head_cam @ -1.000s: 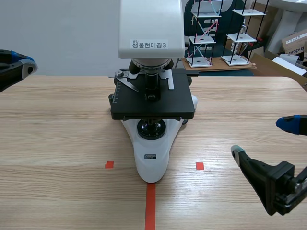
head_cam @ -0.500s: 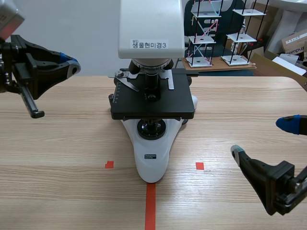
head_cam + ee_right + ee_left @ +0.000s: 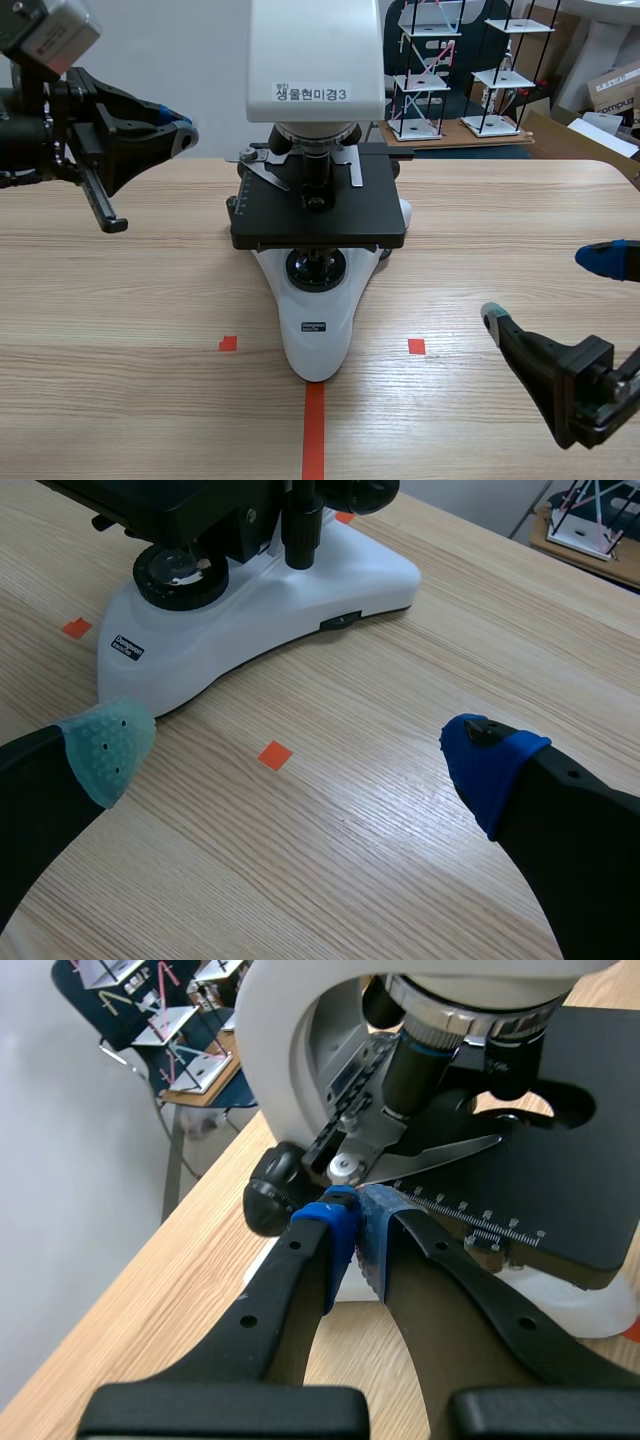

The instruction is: Point at the stage clip

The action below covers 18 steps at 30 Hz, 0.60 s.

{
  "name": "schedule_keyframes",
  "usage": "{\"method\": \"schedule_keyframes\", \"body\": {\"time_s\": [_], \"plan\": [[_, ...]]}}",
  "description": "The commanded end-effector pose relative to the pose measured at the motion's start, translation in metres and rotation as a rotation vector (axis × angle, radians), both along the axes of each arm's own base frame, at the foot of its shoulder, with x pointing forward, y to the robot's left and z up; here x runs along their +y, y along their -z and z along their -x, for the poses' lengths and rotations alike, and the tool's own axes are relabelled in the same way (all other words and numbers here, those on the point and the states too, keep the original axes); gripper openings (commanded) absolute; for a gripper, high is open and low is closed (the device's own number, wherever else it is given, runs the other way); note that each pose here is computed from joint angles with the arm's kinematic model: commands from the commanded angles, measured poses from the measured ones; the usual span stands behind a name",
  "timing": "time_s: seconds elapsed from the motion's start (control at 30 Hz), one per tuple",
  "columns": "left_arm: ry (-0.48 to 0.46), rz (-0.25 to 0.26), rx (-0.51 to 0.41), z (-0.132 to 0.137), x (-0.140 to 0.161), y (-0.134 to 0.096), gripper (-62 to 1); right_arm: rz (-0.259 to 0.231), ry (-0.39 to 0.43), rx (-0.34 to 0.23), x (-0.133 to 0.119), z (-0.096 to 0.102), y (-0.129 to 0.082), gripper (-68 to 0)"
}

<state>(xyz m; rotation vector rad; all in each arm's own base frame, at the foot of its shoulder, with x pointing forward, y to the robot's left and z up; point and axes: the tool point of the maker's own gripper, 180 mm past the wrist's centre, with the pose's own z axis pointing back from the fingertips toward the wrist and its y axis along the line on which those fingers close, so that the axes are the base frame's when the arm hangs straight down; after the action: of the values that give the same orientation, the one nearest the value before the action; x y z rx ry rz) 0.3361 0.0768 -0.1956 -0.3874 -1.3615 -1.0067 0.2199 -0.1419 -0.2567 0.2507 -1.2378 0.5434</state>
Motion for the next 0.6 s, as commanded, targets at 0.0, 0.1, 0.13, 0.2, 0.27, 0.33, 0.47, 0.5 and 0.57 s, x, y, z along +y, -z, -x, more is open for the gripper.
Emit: {"method": "schedule_keyframes", "body": {"time_s": [0.0, 0.1, 0.13, 0.2, 0.27, 0.33, 0.47, 0.5, 0.57], "plan": [[0.012, 0.002, -0.014, -0.0023, -0.0056, -0.0053, -58.4, -0.007, 0.004, -0.026, -0.0012, -0.0030, -0.0070, -3.9], [0.034, -0.006, -0.003, -0.0015, -0.0106, -0.0022, -58.4, -0.007, 0.004, -0.026, -0.0013, -0.0030, -0.0070, -3.9], [0.036, -0.008, -0.001, -0.0013, -0.0114, -0.0014, -58.4, -0.007, 0.004, -0.026, -0.0012, -0.0030, -0.0070, -3.9], [0.038, -0.005, 0.000, -0.0009, -0.0127, -0.0011, -58.4, -0.007, 0.004, -0.026, -0.0013, -0.0030, -0.0070, -3.9], [0.039, -0.007, 0.003, -0.0007, -0.0139, 0.0001, -58.4, -0.007, 0.004, -0.026, -0.0013, -0.0030, -0.0070, -3.9], [0.042, -0.013, 0.012, 0.0000, -0.0149, 0.0023, -58.4, -0.007, 0.004, -0.026, -0.0013, -0.0030, -0.0070, -3.9], [0.042, -0.012, 0.013, 0.0001, -0.0150, 0.0023, -58.4, -0.007, 0.004, -0.026, -0.0013, -0.0030, -0.0070, -3.9], [0.042, -0.013, 0.013, 0.0001, -0.0149, 0.0025, -58.4, -0.007, 0.004, -0.026, -0.0013, -0.0030, -0.0070, -3.9], [0.041, -0.015, 0.014, 0.0000, -0.0148, 0.0028, -58.4, -0.007, 0.004, -0.026, -0.0013, -0.0030, -0.0070, -3.9]]}}
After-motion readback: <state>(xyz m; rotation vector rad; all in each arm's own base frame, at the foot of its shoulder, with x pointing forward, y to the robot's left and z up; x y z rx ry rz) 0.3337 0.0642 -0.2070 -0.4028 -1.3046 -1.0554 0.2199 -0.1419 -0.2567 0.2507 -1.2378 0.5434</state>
